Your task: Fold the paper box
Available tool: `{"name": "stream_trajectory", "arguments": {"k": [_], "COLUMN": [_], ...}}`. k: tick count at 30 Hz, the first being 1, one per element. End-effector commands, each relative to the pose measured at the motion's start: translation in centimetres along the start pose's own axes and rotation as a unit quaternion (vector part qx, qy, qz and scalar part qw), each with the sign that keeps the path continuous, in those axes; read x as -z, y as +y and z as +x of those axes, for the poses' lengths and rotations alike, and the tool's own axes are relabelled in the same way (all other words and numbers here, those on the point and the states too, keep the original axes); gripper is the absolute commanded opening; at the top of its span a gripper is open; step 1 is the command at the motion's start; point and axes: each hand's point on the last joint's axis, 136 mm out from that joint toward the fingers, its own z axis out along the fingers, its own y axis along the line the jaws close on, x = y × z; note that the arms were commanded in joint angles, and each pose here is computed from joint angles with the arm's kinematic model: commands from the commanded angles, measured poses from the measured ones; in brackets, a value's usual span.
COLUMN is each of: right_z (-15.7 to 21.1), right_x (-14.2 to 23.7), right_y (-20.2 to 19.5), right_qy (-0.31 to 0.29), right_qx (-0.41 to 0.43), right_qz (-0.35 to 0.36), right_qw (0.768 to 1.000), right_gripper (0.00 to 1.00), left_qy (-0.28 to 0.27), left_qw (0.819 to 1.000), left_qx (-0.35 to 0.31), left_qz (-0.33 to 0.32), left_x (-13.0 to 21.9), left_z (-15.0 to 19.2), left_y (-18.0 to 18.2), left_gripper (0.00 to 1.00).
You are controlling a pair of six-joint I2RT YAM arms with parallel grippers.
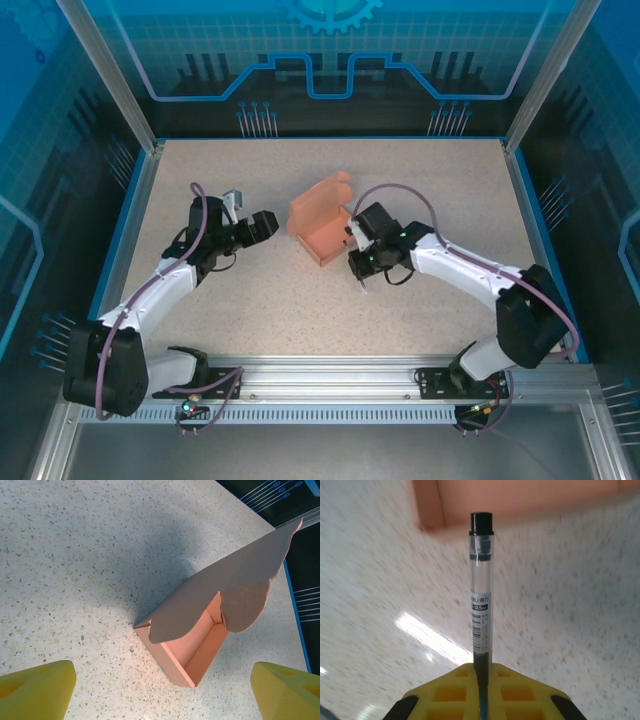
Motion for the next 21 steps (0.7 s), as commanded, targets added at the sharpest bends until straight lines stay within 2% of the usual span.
{"name": "stream_trajectory", "arguments": {"k": [1,5,11,21], "right_z": [-4.1,-7.2,-10.1,-12.0], "right_x": [1.1,0.9,-0.9,-5.6], "right_y": [2.1,2.7,2.5,0.8], "right_qy": [-0.083,-0.132,-0.168,-0.157], "right_qx": [-0.073,-0.137,-0.226,-0.305], "right_qz": [-0.07,-0.097,-0.105,-0.079], "right_qw": [0.991,0.977,0.954,0.936], "right_gripper": [0.08,0.09,0.09,0.1], "left_qy": [-0.02,-0.024,-0.04,-0.055], "left_qw": [1.0,1.0,0.999,0.998], "left_qx": [-0.008,-0.015,-0.026,-0.036], "left_qz": [-0.008,-0.011,-0.013,-0.007], "left_x": [0.7,0.9,1.7,2.7], "left_z": [-0.5,-0.6,-0.9,-1.4], "left_y": [0.2,0.3,0.1,-0.6], "left_gripper": [0.91,0.91,0.91,0.91]}}
